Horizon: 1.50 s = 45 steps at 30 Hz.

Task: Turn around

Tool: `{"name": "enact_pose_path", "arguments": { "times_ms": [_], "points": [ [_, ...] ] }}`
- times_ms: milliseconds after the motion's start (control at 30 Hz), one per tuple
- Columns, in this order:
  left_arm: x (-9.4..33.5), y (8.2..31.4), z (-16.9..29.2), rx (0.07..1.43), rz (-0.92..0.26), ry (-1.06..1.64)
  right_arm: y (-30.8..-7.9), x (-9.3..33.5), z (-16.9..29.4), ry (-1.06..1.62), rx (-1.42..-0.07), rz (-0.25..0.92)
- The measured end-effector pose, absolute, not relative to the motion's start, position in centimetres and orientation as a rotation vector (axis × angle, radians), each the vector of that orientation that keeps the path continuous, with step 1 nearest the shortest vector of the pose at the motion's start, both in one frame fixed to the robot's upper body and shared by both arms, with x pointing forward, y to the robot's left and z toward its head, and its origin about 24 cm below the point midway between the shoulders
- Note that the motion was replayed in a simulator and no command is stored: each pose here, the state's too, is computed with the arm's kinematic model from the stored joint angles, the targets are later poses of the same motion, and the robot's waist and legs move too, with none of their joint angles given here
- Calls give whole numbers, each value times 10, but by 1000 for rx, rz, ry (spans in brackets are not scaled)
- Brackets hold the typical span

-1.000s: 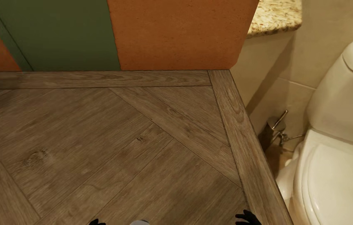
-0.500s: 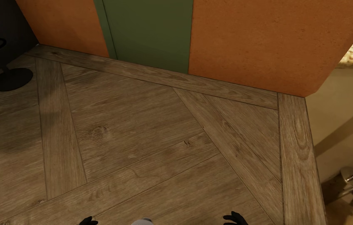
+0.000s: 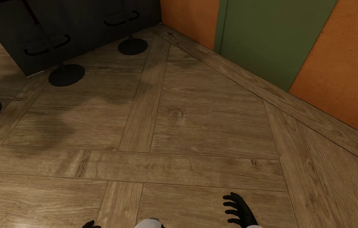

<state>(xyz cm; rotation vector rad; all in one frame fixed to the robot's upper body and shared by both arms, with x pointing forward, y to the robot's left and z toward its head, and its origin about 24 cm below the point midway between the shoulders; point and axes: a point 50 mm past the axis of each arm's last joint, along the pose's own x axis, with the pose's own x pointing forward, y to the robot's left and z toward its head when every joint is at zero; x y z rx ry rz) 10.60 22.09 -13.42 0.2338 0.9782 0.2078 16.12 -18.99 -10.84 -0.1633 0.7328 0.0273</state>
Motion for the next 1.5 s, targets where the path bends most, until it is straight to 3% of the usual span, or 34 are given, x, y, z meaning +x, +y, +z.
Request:
{"name": "enact_pose_path", "arguments": {
  "times_ms": [33,67,100,167,200,300,333,367,433,467,567,667,700,767,800,900,1000,1067,1100,1133,1167,1233,1267,1367,1500],
  "points": [
    [111,226,-131,271,198,952,-179,155,-113,756,-151,45],
    [110,228,-129,284,208,921,-184,133,-122,826,-150,39],
    [105,218,-130,265,208,895,-207,108,-130,909,-147,-20],
    [100,210,-131,241,223,895,-227,78,-137,1024,-134,-81],
    [103,212,-131,222,244,906,-227,91,-133,1002,-141,-73],
    [96,234,-131,277,238,958,-183,131,-124,866,-144,93],
    [101,229,-133,267,225,949,-166,136,-123,840,-143,156],
    [108,223,-131,265,200,914,-170,128,-125,843,-147,168],
    [107,221,-127,258,195,870,-207,97,-133,933,-103,37],
    [99,210,-132,211,204,897,-215,99,-134,940,-96,-9],
    [92,218,-136,223,208,995,-186,144,-119,802,-109,18],
    [90,205,-136,190,197,998,-203,150,-116,790,-171,-34],
    [86,212,-136,177,220,1002,-203,150,-116,788,-182,-28],
    [85,227,-139,210,231,1024,-183,166,-106,702,-179,47],
    [96,235,-133,241,239,974,-175,159,-109,716,-174,92],
    [109,212,-126,197,247,838,-214,77,-139,994,-125,1],
    [107,197,-130,138,220,893,-212,121,-128,925,-145,-21],
    [83,229,-131,163,238,971,-209,171,-106,763,-192,-26],
    [80,243,-130,188,222,989,-194,191,-97,687,-165,-19],
    [105,244,-122,173,206,919,-190,190,-95,664,-147,-27],
    [137,236,-111,155,165,812,-201,171,-102,709,-136,-67],
    [170,208,-99,113,83,654,-211,126,-126,883,-91,-150],
    [176,197,-97,100,57,618,-207,108,-134,964,-83,-154],
    [163,196,-106,132,39,684,-209,113,-132,997,-144,-105],
    [148,214,-112,208,50,817,-198,134,-123,878,-192,-6]
  ]
}}
